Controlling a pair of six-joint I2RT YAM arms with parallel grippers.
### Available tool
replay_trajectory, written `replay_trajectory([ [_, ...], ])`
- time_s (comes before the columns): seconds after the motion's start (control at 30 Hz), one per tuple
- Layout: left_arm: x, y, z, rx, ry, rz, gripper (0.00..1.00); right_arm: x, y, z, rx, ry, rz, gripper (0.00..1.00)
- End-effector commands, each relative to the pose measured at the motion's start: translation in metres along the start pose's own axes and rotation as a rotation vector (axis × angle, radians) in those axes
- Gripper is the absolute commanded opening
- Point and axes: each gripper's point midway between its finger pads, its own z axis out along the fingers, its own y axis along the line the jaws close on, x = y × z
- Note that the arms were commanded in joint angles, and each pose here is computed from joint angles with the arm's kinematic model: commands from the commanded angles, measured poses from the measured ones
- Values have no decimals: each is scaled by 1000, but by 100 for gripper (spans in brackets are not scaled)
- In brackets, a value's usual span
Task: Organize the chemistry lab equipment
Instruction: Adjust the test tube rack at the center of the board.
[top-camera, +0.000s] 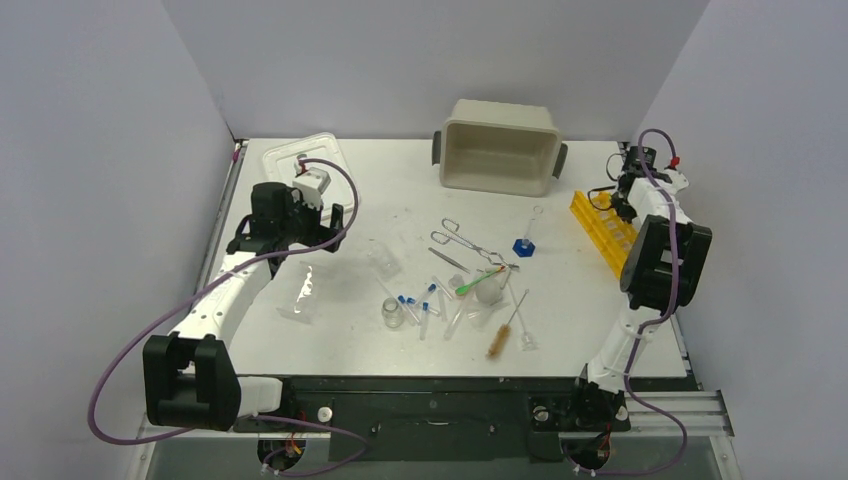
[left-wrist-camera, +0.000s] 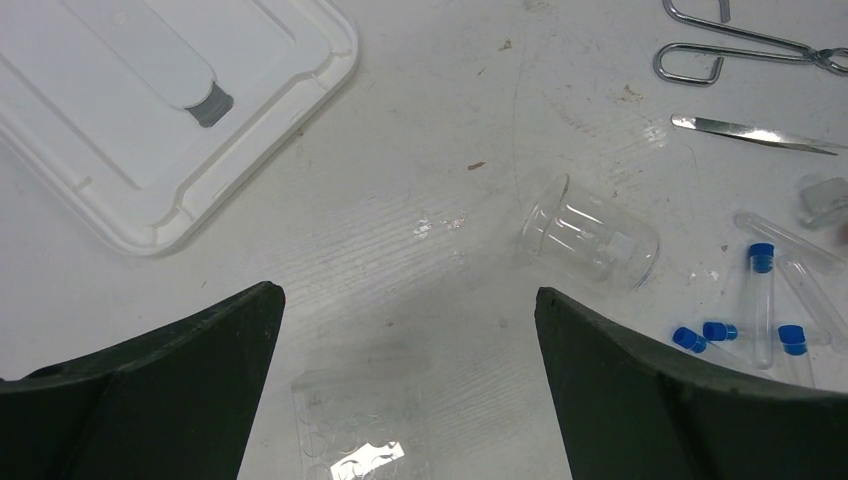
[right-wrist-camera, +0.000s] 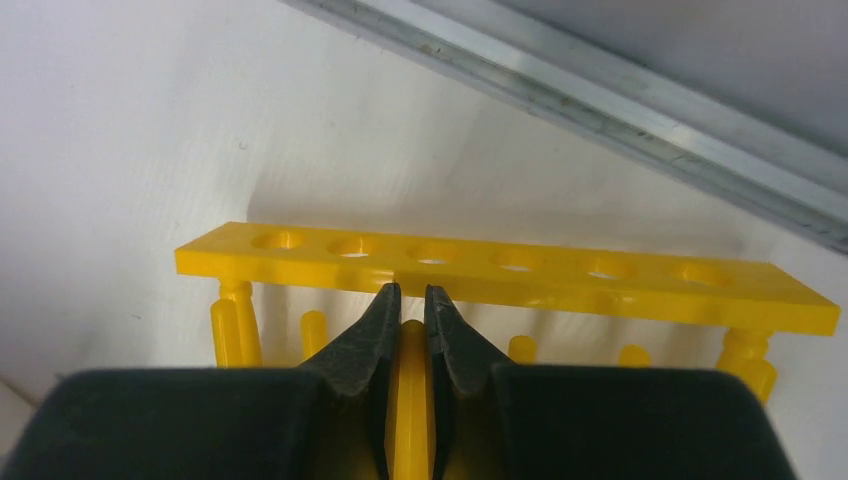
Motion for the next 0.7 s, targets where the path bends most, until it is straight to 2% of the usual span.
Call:
replay_trajectory([
  [0.0,-35,-2,-12,-8,-84,41,97,-59,-1,-72,29,-278,-64,0],
  [0.17,-36,-2,-12,-13,-86,51,97,-67,-11,-113,80,-507,-98,0],
  [0.3,-33,-1,-14,-20,-81,72,97,-39,-9,-137,112,-639,-181,0],
  [0.47,-27,2,-17,-34,-66,92,97,-15,-6,-144,227,-738,-280,0],
  [0.67,-26,2,-20,-36,-63,104,97,-19,-1,-142,320,-807,-304,0],
])
